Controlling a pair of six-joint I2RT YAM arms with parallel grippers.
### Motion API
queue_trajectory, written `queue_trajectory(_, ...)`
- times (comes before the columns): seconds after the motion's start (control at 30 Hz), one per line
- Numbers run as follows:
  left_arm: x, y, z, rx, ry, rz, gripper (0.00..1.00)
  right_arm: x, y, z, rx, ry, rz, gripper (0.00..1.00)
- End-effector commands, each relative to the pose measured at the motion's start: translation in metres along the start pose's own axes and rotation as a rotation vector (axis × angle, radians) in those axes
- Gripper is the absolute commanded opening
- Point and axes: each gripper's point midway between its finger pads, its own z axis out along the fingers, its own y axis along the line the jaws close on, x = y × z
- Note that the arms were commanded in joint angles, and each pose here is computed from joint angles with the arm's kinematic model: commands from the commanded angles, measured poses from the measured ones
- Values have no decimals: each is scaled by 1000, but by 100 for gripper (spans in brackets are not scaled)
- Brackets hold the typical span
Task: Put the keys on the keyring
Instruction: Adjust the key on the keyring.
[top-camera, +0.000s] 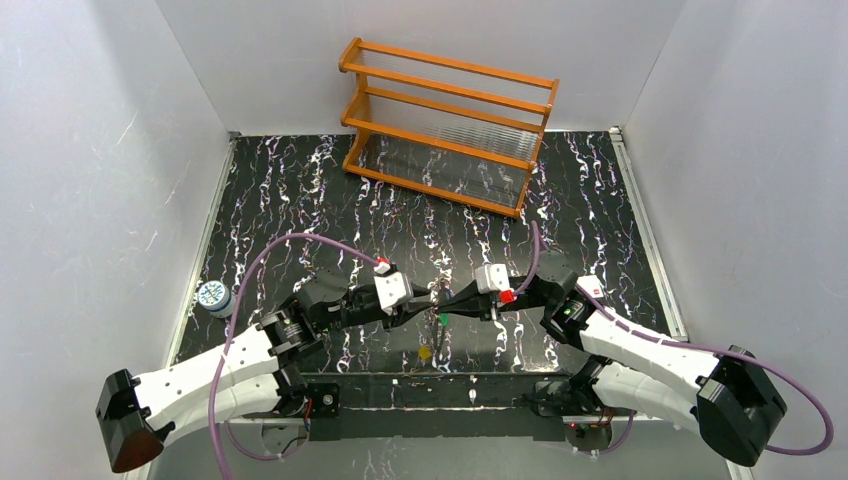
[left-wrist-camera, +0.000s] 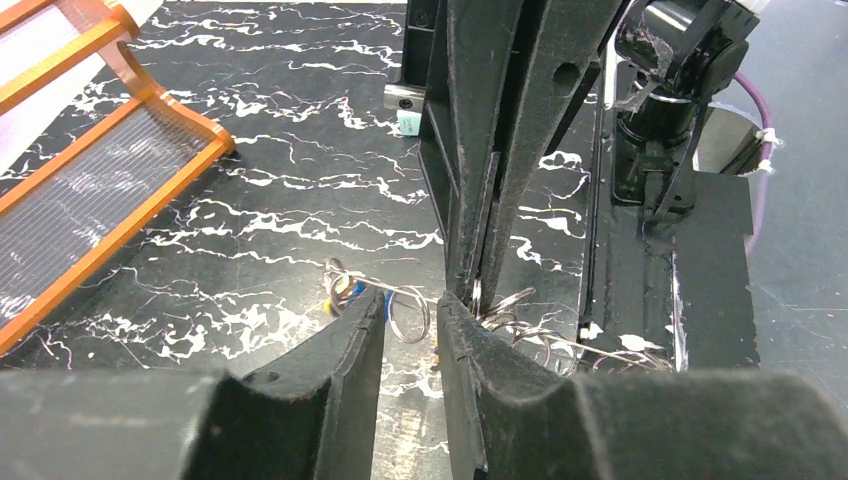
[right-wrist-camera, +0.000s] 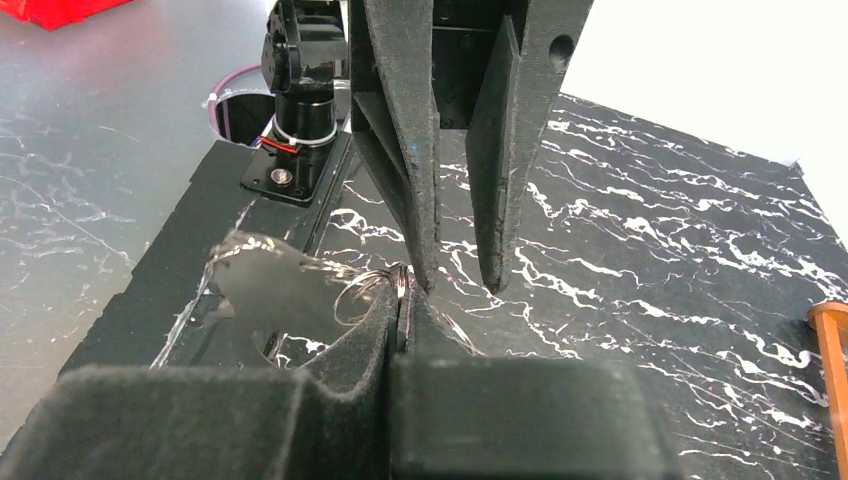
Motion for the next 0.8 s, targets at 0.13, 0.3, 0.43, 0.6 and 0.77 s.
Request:
queue_trajectory(0.13, 4, -18, -1, 100, -3, 13, 22, -29, -26, 3, 89, -40, -70, 1)
queue_trajectory(0.3, 4, -20, -5, 100, -15, 11, 22, -26, -29, 3, 110, -28, -57, 1)
queue_trajectory(0.43, 6, -16, -6, 74, -14, 10, 25, -25, -30, 3, 109, -28, -52, 1)
queue_trajectory(0.6, 4, -10, -9, 32, -22, 7, 26, -24, -31, 3, 117, -23, -45, 1)
queue_trajectory(0.77, 1, -12, -11, 39, -37, 15, 27, -23, -34, 3, 136, -18, -31, 1)
